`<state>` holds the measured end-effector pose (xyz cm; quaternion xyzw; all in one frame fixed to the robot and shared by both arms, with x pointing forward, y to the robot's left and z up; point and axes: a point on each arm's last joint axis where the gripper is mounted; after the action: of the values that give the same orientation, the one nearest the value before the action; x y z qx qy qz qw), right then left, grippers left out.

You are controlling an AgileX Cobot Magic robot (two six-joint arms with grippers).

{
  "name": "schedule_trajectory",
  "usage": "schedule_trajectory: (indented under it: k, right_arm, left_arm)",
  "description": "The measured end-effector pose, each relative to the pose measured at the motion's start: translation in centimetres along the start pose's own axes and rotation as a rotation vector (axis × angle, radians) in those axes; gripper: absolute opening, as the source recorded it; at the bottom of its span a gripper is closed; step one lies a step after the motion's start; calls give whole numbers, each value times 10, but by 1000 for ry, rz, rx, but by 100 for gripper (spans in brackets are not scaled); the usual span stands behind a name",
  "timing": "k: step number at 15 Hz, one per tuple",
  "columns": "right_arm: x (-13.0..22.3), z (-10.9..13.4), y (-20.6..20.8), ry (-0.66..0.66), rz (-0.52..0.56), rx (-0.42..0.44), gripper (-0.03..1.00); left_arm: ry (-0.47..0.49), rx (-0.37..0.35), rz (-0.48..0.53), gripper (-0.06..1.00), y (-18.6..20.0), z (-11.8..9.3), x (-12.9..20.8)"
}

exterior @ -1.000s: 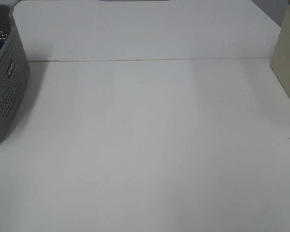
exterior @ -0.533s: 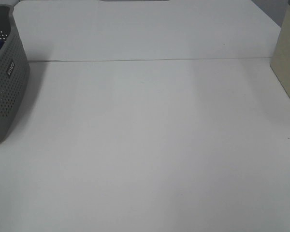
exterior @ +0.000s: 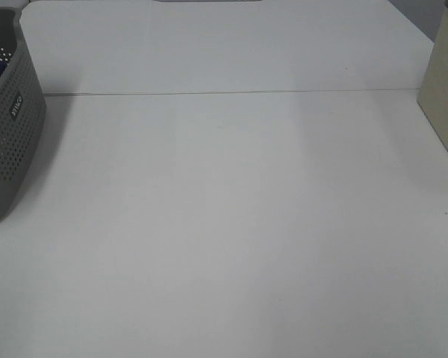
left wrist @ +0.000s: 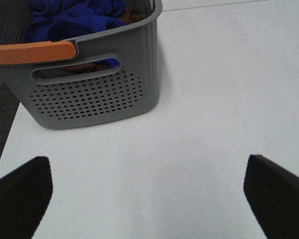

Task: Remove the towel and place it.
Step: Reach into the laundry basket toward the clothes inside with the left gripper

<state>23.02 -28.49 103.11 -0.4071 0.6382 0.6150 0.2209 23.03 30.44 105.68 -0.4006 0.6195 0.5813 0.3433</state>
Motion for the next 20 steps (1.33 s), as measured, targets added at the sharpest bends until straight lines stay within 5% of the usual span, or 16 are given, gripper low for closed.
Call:
schedule_trajectory:
  k: [11,16,18,20]
  right_arm:
    - [0,0,0,0,0,0,77]
    - [0,0,0,0,0,0,77]
    - [0,0,0,0,0,0,77]
    - [0,0,0,0,0,0,77]
  left_arm:
    - [-25,-2,15,99,1,-1,-7]
    - [-239,30,196,99,4,-11,-76]
    - [-456,53,248,99,-18,-18,-138]
    - [-571,69,280,99,-40,-23,-173]
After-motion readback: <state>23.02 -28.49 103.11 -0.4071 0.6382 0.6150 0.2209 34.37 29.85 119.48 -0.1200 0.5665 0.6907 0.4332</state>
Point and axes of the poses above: a point on each arm's last joint axis where the gripper is mounted, y pointing back along that axis away from the gripper, z along the wrist's bending axis when the last joint is at zero, x = y × z, and after that the axes turned 9 degrees about y, right-handed
